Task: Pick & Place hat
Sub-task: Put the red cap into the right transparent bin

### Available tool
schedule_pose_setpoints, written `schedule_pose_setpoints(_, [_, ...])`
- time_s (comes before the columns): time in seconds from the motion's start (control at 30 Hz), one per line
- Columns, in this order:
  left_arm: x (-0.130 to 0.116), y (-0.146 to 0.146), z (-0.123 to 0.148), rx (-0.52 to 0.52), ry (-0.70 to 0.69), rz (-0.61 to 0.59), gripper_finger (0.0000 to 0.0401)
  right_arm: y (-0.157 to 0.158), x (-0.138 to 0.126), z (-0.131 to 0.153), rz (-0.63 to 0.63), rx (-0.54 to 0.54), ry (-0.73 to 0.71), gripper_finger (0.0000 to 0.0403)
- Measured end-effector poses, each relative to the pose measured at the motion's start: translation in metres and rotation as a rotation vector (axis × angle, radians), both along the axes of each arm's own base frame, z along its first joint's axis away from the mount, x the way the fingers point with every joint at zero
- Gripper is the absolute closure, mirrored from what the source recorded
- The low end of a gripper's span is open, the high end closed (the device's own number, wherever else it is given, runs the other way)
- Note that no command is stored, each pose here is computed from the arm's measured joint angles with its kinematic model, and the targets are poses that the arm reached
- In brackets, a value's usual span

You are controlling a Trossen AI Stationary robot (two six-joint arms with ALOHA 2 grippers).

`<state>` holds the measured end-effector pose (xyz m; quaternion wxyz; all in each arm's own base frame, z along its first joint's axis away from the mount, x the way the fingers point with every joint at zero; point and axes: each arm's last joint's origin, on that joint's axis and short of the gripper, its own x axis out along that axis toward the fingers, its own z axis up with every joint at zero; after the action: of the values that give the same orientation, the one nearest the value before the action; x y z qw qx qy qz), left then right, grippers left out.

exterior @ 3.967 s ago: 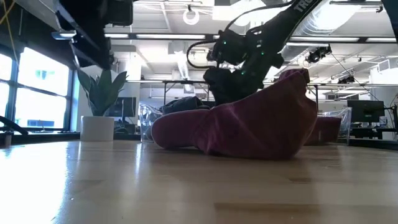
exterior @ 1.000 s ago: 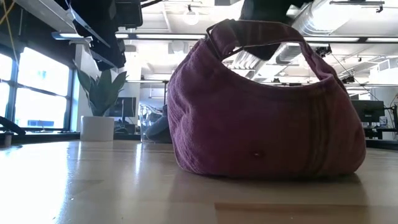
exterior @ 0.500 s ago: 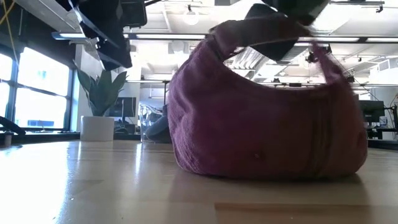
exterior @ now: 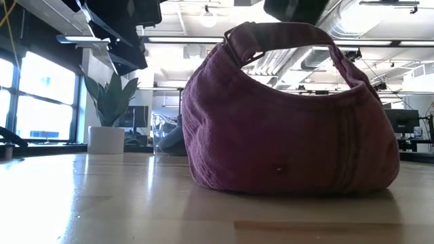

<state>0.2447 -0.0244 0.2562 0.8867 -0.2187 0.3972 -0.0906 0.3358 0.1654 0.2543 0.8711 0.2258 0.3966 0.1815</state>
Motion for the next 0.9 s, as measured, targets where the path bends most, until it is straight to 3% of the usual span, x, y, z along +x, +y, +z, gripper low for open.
schedule_pose_setpoints(0.2, [-0.001, -0.001, -0.001, -0.029, 0.019, -0.013, 0.0223, -0.009, 0.008, -0.031, 0.087, -0.155, 0.02, 0.0228])
schedule_pose_setpoints(0.3, [-0.001, -0.001, -0.001, -0.051, 0.03, -0.007, 0.0223, -0.004, 0.011, -0.044, 0.183, -0.204, 0.005, 0.0215])
schedule_pose_setpoints(0.4, [-0.002, -0.001, -0.001, -0.057, 0.036, -0.009, 0.0223, 0.004, 0.009, -0.051, 0.219, -0.244, 0.007, 0.0247])
schedule_pose_setpoints(0.6, [-0.001, 0.0, -0.001, -0.035, 0.032, 0.015, 0.0223, 0.012, 0.004, -0.047, 0.129, -0.165, 0.058, 0.0388])
schedule_pose_setpoints(0.8, [0.001, 0.0, 0.001, -0.034, -0.005, 0.017, 0.0223, 0.01, 0.004, -0.009, 0.075, 0.083, -0.009, 0.0392])
schedule_pose_setpoints(0.9, [0.003, 0.0, 0.003, -0.028, -0.032, 0.012, 0.0223, 0.0, 0.0, -0.004, 0.043, 0.092, -0.015, 0.0394])
